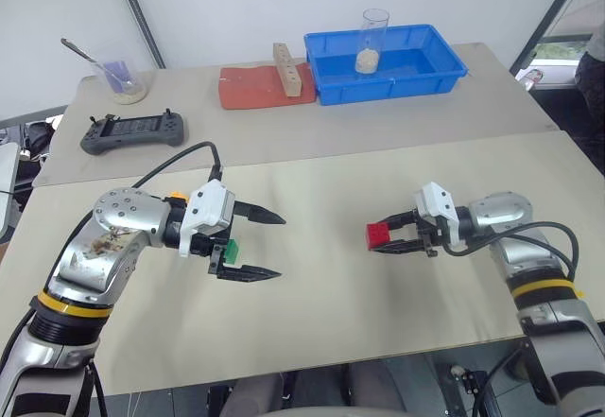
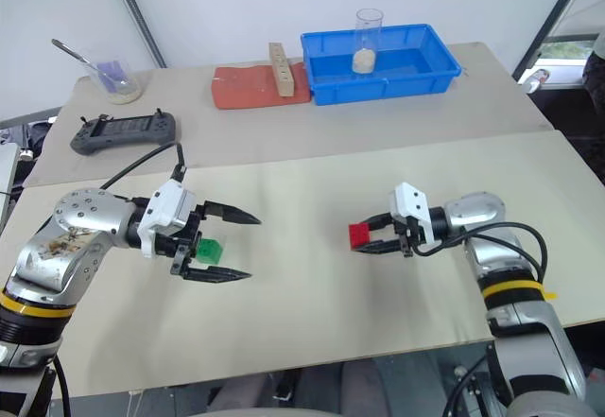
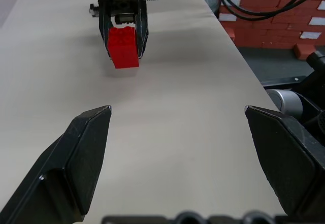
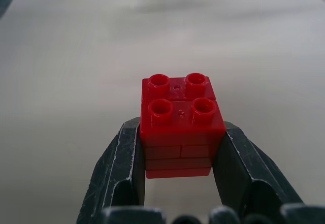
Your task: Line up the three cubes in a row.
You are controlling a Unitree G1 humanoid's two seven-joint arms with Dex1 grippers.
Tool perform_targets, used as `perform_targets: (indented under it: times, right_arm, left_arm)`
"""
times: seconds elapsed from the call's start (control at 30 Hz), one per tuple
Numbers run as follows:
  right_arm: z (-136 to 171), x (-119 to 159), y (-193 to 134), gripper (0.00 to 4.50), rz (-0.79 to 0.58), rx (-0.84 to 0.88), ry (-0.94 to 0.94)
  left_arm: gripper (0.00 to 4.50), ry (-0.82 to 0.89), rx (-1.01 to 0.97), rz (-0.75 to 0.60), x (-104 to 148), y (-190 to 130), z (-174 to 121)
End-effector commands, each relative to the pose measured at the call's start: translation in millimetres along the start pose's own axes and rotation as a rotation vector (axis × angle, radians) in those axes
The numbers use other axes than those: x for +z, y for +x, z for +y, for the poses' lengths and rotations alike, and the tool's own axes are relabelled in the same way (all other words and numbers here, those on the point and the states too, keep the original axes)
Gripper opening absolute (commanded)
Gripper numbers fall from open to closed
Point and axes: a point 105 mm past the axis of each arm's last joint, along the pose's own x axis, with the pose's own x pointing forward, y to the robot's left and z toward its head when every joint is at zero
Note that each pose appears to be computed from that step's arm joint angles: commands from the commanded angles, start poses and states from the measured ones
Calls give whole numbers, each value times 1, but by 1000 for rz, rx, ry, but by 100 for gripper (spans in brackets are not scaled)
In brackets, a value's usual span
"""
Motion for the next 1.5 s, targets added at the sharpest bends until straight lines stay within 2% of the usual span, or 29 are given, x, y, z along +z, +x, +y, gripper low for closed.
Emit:
perform_targets:
  times: [0.03, 0.37, 0.4, 0.6, 0.7, 0.77, 0.87, 1.0, 1.13, 1.27, 1.5]
  right_arm:
    - [1, -1, 4, 144, 12, 68, -68]
    - [-6, -11, 6, 144, 27, 80, 12]
    - [-6, -12, 6, 253, 31, 78, 18]
    - [-9, -12, -4, 448, 53, 61, 30]
    - [-10, -6, -14, 448, 55, 46, 27]
    - [-10, 10, -22, 448, 17, 28, 18]
    - [-10, 52, -26, 448, -80, -25, -4]
    - [5, 105, -13, 448, -179, -41, 50]
    - [25, 140, 5, 448, -257, -2, 98]
    - [38, 161, 14, 448, -276, 43, 103]
    - [32, 186, 16, 448, -310, 17, 81]
  left_arm:
    - [450, 41, 53, 0, 9, -4, -1]
    - [450, 35, 121, -4, 9, -4, 1]
    - [450, 35, 124, -7, 9, -4, 1]
    - [450, 36, 126, -1, 8, -6, 3]
    - [450, 28, 198, 24, 4, -18, 12]
    - [450, -7, 325, 19, 2, -34, 23]
    - [450, -75, 494, 10, -7, -54, 17]
    - [450, -144, 713, -24, -17, -64, 0]
    - [450, -200, 898, -54, -25, -60, -11]
    - [450, -263, 1046, -68, -38, -53, -20]
    - [450, -371, 1125, -71, -71, -31, -23]
